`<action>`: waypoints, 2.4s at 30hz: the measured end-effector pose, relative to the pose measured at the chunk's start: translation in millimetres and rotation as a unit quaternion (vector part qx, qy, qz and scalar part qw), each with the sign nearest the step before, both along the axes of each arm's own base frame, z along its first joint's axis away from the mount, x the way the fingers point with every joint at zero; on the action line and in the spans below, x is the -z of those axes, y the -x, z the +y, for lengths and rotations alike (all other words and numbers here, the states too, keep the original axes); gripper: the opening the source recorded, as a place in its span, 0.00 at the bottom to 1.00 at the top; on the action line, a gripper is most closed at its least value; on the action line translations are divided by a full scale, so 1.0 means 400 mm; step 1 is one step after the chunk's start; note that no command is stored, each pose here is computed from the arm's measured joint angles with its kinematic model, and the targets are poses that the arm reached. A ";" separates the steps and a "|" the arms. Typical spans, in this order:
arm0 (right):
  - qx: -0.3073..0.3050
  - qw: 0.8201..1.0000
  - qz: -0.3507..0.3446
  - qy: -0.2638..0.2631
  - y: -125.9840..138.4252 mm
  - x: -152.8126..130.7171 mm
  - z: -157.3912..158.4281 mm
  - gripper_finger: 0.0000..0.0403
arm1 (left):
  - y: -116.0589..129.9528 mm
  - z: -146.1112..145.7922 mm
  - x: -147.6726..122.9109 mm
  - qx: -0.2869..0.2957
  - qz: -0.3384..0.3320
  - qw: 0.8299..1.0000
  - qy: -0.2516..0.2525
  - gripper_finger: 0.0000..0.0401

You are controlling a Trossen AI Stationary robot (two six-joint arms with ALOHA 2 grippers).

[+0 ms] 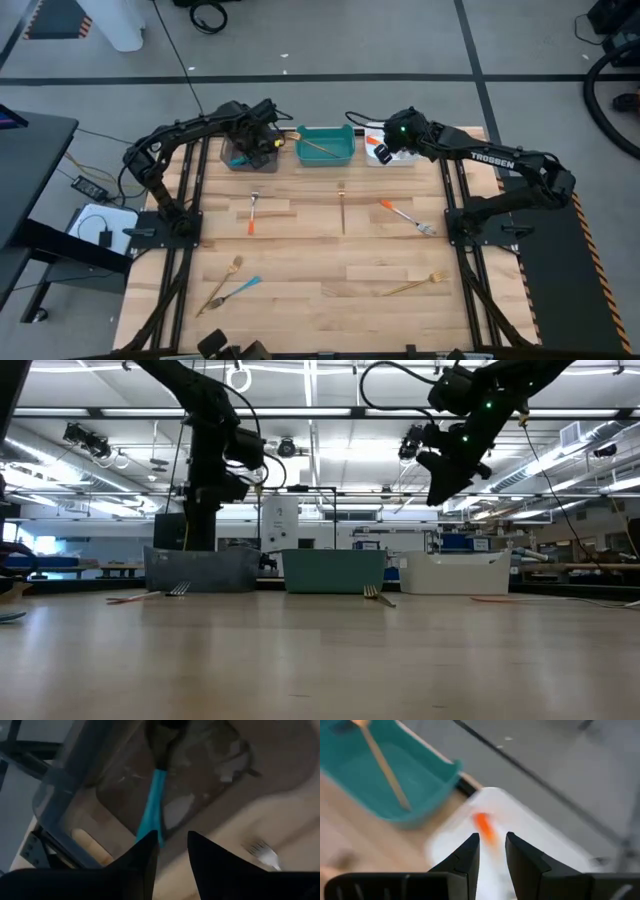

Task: Sort silverware by color (type)
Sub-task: Put the gold fork into the green bin

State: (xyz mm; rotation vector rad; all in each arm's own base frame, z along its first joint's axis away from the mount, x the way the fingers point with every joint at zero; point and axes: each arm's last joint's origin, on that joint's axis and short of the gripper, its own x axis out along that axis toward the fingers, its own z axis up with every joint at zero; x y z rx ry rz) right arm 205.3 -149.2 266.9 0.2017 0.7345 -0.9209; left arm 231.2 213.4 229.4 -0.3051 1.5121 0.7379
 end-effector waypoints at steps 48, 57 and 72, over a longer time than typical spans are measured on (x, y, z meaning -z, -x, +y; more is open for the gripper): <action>-0.075 0.939 -0.107 -0.318 -0.245 0.338 -0.003 0.25 | 0.085 -0.353 -0.328 0.115 -0.266 0.953 -0.091 0.29; -0.104 0.937 -0.102 -0.317 -0.253 0.357 -0.006 0.25 | 0.079 -0.349 -0.334 0.112 -0.277 0.948 -0.108 0.29; -0.135 0.934 -0.117 -0.310 -0.263 0.354 -0.007 0.03 | 0.081 -0.346 -0.334 0.104 -0.268 0.949 -0.128 0.29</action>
